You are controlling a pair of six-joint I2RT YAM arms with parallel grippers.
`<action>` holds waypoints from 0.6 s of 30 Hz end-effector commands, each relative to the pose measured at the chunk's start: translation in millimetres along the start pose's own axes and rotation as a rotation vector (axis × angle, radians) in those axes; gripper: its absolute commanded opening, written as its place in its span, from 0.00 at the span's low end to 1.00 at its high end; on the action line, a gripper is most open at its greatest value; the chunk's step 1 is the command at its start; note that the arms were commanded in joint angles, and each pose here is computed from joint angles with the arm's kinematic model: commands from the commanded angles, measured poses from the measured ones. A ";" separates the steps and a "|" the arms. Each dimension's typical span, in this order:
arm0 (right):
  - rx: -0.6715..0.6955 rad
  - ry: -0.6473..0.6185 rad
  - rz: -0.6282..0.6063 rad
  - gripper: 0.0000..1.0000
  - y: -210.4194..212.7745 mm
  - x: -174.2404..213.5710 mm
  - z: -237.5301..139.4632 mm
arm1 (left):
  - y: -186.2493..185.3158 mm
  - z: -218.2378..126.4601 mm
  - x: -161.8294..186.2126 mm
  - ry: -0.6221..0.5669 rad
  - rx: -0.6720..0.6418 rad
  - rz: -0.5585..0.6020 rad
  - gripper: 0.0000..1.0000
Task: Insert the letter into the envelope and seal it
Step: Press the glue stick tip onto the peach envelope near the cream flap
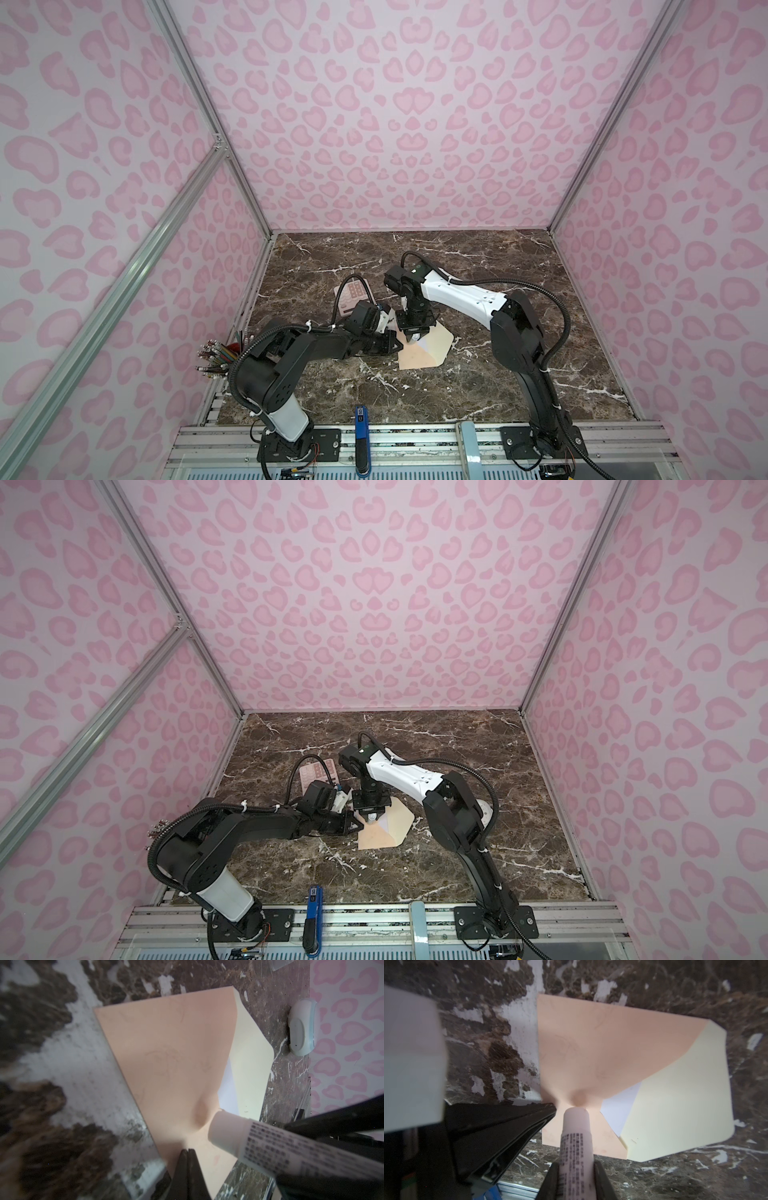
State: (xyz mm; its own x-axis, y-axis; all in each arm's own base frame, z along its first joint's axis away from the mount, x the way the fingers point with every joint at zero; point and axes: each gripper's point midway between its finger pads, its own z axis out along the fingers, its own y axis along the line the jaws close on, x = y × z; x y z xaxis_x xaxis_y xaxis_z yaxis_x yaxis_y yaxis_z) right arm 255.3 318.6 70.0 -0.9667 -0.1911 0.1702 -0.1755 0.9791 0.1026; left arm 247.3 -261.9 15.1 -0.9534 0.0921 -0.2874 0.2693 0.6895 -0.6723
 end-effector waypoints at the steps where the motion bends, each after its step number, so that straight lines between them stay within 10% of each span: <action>1: 0.024 0.025 -0.001 0.00 -5.0 2.6 4.3 | 14.2 1.1 14.7 0.053 -0.058 -0.029 0.04; 18: 0.096 0.059 0.008 0.00 -16.9 -0.8 20.6 | 14.0 2.1 14.5 0.057 -0.052 -0.027 0.04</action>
State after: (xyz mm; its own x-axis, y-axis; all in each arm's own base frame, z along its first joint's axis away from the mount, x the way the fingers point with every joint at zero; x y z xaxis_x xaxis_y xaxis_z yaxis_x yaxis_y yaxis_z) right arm 255.1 314.0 56.3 -0.9592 -0.1854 0.2136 -0.1746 0.9823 0.0681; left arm 247.0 -262.7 14.7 -0.9535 0.0990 -0.2847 0.2731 0.6832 -0.6772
